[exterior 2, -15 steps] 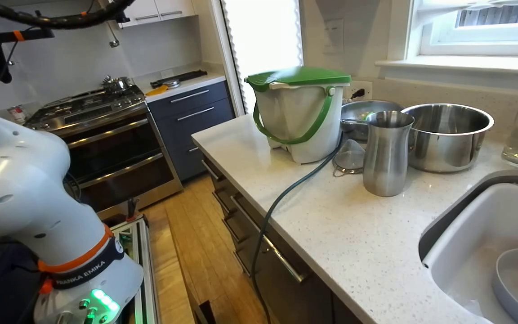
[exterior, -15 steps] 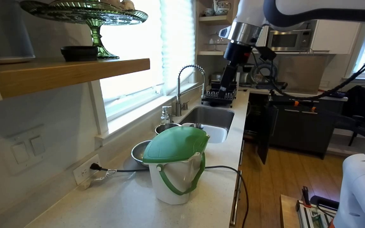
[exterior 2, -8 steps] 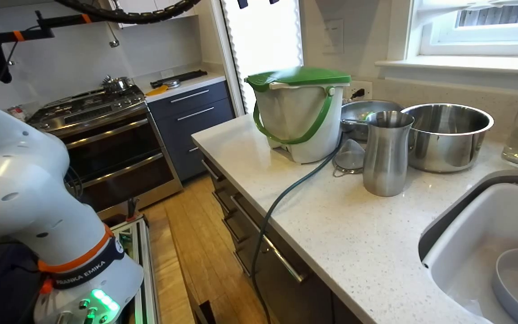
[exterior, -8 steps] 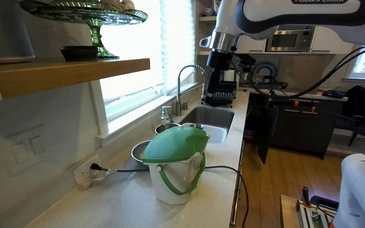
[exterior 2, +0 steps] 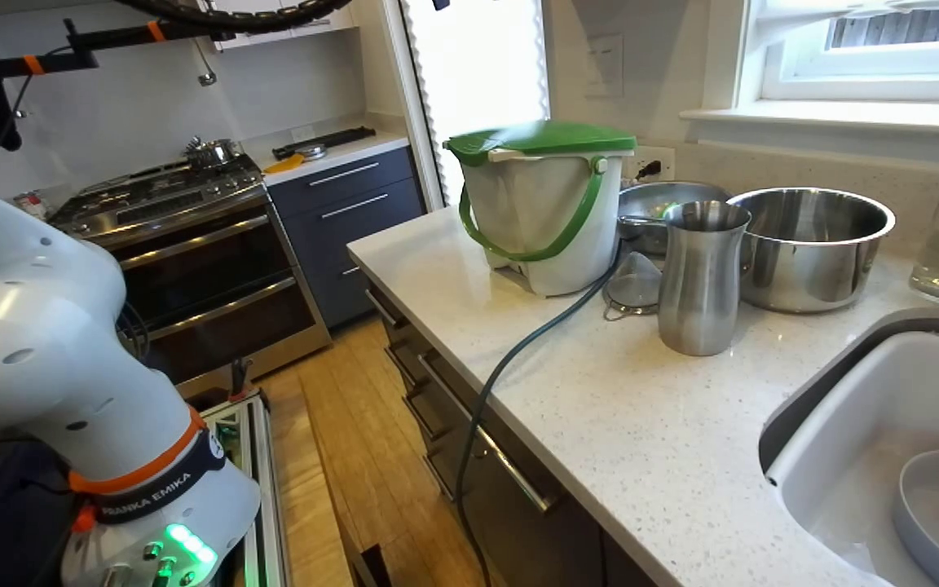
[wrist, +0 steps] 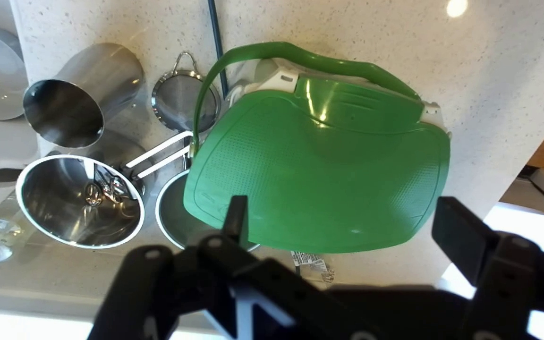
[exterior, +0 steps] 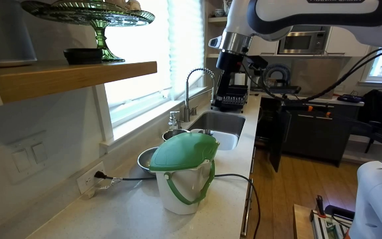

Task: Open the white and green bin

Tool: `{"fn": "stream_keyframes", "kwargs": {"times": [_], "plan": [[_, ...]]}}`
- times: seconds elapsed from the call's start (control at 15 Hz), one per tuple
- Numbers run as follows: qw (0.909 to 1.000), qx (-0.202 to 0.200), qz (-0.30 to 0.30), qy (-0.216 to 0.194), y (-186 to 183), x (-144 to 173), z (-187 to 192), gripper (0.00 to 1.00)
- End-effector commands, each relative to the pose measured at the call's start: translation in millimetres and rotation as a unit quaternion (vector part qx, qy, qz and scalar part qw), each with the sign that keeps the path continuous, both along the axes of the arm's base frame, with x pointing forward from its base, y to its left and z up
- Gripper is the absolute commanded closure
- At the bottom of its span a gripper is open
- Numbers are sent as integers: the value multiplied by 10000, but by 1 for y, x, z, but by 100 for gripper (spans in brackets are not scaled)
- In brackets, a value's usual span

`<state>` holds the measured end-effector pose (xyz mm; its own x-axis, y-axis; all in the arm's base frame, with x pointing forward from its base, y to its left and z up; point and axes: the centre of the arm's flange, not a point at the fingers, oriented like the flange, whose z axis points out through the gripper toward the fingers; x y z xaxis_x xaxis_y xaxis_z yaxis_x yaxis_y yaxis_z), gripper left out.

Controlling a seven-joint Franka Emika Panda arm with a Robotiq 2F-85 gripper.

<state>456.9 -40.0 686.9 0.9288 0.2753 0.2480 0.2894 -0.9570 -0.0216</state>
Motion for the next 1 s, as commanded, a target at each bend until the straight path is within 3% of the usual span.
{"fn": "stream_keyframes", "kwargs": {"times": [0.0,0.53,0.93], "plan": [[9986,52,504,-145,-14,39,-9,0],[9814,474,1850,-200,-23,139,-51,0],[9623,870,2569,-177,-14,198,-92,0]]}}
